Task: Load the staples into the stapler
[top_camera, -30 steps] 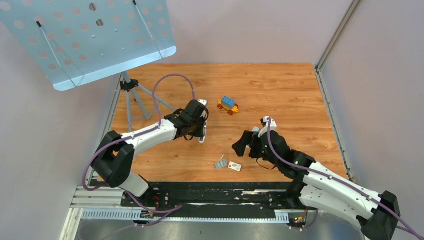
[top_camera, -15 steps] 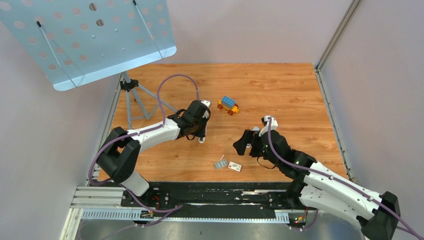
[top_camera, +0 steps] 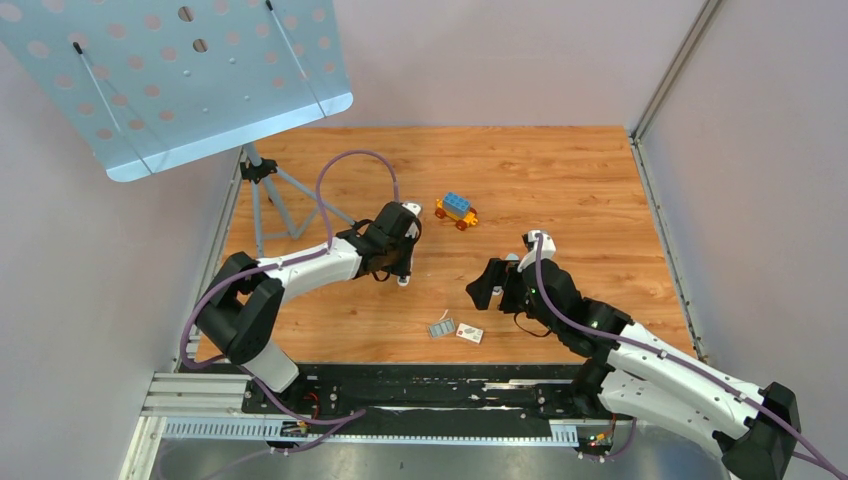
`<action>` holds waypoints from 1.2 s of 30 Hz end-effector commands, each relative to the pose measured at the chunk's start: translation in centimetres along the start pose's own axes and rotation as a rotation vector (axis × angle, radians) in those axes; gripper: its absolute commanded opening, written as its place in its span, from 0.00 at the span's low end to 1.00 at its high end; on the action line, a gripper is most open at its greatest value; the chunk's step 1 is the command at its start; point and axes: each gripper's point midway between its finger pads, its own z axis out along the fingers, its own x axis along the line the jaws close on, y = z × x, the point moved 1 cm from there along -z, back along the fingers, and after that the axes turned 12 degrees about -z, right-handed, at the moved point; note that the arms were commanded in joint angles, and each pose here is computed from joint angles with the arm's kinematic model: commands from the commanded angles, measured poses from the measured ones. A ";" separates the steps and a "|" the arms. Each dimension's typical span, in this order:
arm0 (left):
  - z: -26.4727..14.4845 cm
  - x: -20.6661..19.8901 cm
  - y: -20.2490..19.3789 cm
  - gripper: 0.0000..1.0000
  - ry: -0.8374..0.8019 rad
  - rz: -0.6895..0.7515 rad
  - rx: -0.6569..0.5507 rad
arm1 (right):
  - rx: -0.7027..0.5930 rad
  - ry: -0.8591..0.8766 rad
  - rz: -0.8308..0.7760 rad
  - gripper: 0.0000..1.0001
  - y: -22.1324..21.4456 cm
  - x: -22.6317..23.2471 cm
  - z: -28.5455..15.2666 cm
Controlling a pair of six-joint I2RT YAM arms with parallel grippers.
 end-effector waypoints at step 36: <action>1.3 0.9 -1.5 0.17 0.036 -0.016 0.020 | -0.009 -0.030 0.003 0.99 0.4 -0.7 -0.1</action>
